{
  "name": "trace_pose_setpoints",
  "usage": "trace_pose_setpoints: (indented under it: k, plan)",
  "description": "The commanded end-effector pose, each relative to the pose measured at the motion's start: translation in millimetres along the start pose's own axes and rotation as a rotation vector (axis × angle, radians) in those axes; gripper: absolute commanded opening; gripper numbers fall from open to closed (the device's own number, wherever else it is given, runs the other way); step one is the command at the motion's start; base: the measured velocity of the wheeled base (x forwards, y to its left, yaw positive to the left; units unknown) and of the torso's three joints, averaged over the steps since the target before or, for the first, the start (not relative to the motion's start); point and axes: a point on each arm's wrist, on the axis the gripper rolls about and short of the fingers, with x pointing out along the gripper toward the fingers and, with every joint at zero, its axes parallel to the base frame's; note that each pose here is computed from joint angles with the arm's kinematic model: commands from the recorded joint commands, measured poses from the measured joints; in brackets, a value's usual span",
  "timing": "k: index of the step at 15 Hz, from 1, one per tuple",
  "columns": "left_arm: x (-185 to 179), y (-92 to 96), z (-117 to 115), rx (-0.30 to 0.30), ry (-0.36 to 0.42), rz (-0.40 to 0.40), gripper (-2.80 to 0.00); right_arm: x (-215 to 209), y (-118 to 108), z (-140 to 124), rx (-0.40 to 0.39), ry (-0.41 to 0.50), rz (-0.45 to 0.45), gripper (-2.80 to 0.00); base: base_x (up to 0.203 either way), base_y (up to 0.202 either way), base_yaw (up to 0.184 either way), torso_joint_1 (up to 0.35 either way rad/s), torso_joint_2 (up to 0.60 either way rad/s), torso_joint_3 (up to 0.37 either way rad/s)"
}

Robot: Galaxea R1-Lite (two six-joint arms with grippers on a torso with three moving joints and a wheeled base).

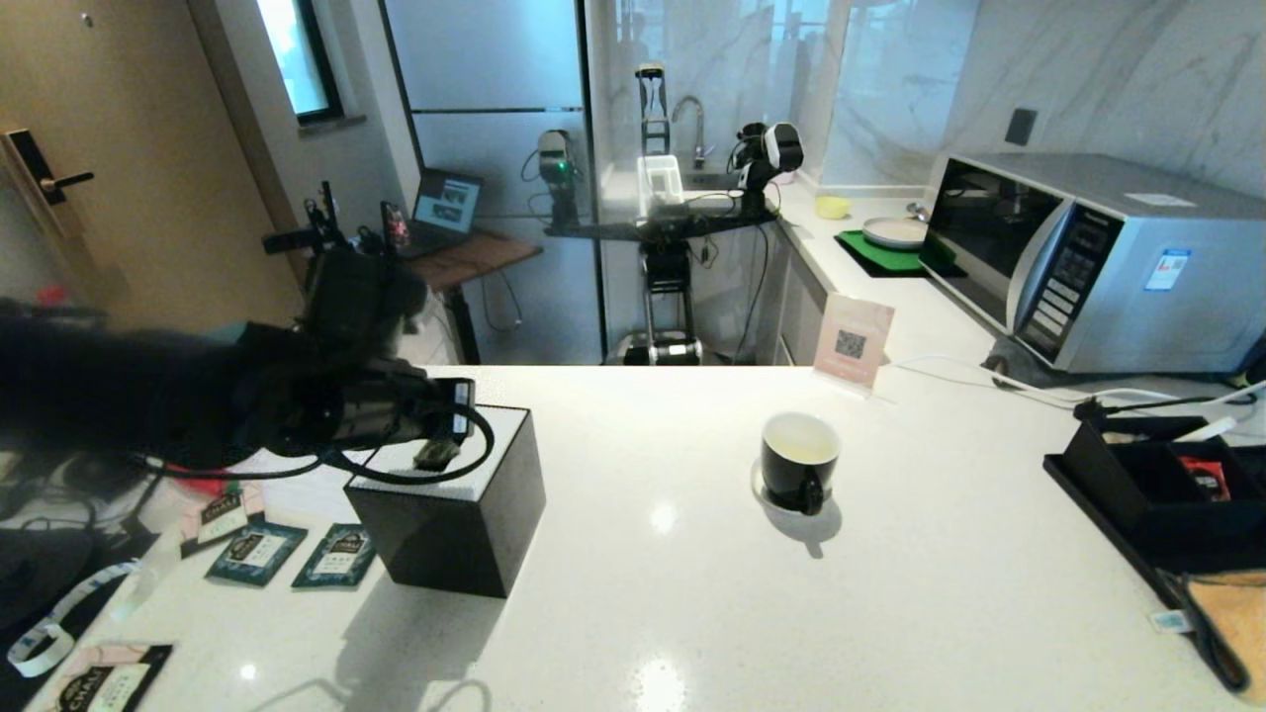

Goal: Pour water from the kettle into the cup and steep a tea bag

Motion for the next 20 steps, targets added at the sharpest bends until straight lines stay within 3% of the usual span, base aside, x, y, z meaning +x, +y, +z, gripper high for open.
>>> trace_pose_setpoints:
  k: [1,10,13,20]
  plan:
    - [-15.6,4.0,-0.8,0.001,0.012,0.003,-2.80,0.1,0.0,0.1,-0.001,0.001,0.001,-2.80,0.000,0.000,0.000,0.000,0.00,0.000]
    - [-30.7,15.1,-31.5,0.019,0.100,0.022,-2.80,0.1,0.0,0.1,-0.001,0.001,0.001,-2.80,0.000,0.000,0.000,0.000,0.00,0.000]
    - [-23.4,13.8,-33.9,-0.004,0.119,0.028,-2.80,0.1,0.0,0.1,-0.001,0.001,0.001,-2.80,0.000,0.000,0.000,0.000,0.00,0.000]
    - [0.3,8.5,-29.3,-0.026,0.051,0.024,-2.80,0.1,0.0,0.1,-0.001,0.001,0.001,-2.80,0.000,0.000,0.000,0.000,0.00,0.000]
